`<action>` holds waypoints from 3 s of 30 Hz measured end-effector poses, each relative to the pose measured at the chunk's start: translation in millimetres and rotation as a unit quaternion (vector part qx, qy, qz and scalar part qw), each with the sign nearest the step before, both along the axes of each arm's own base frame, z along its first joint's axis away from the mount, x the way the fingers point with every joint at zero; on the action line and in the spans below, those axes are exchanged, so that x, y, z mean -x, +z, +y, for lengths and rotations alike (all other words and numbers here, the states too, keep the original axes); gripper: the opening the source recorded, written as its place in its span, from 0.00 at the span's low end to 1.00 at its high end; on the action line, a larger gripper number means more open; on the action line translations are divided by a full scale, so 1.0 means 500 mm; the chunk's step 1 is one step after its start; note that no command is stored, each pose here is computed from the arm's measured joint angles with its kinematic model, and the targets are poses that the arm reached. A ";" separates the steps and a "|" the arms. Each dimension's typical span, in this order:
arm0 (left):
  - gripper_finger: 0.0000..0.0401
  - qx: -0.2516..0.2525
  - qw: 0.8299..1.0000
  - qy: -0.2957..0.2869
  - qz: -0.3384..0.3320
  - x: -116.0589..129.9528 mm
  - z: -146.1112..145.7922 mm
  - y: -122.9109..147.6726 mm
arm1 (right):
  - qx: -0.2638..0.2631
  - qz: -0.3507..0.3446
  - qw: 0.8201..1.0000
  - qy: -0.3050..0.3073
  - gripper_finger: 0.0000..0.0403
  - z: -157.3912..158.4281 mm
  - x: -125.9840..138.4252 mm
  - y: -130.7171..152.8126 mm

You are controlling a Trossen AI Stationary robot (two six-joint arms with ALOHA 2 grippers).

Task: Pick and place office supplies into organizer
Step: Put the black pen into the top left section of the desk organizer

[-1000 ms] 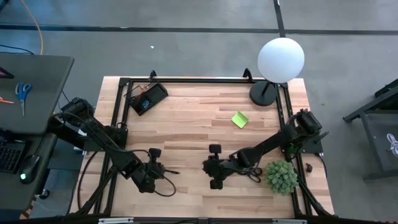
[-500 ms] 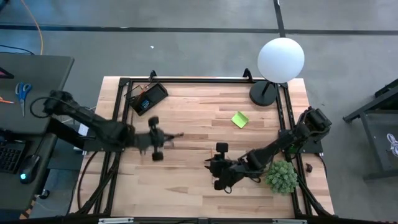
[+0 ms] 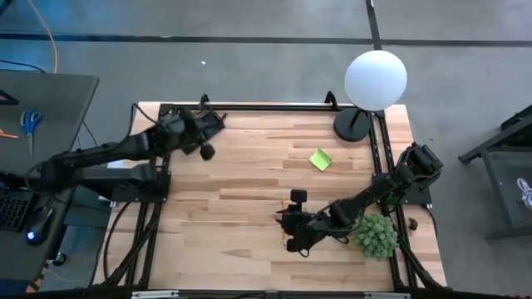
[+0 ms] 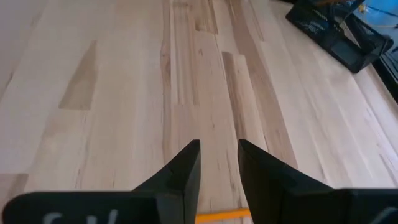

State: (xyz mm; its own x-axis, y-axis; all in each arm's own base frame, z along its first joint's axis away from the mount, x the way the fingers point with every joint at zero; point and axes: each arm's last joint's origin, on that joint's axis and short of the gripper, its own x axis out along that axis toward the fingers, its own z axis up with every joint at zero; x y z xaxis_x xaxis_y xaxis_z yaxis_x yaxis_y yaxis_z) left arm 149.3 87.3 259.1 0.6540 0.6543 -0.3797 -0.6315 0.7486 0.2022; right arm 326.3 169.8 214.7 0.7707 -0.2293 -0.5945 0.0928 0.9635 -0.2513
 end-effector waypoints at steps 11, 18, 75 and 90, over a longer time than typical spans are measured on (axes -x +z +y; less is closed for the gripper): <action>0.01 0.008 0.985 0.173 0.004 0.077 0.090 -0.019 | -0.018 0.012 0.999 -0.027 0.25 -0.013 0.026 -0.060; 0.02 0.022 0.980 0.199 0.001 0.098 0.100 -0.023 | -0.021 0.004 0.999 -0.029 0.25 -0.012 0.037 -0.079; 0.00 -0.051 0.948 0.216 0.226 0.073 0.130 -0.067 | 0.016 -0.003 1.000 -0.018 0.25 0.022 0.068 -0.088; 0.01 0.001 0.946 0.250 0.205 0.060 0.115 -0.084 | 0.031 0.013 0.999 -0.018 0.25 0.018 0.072 -0.092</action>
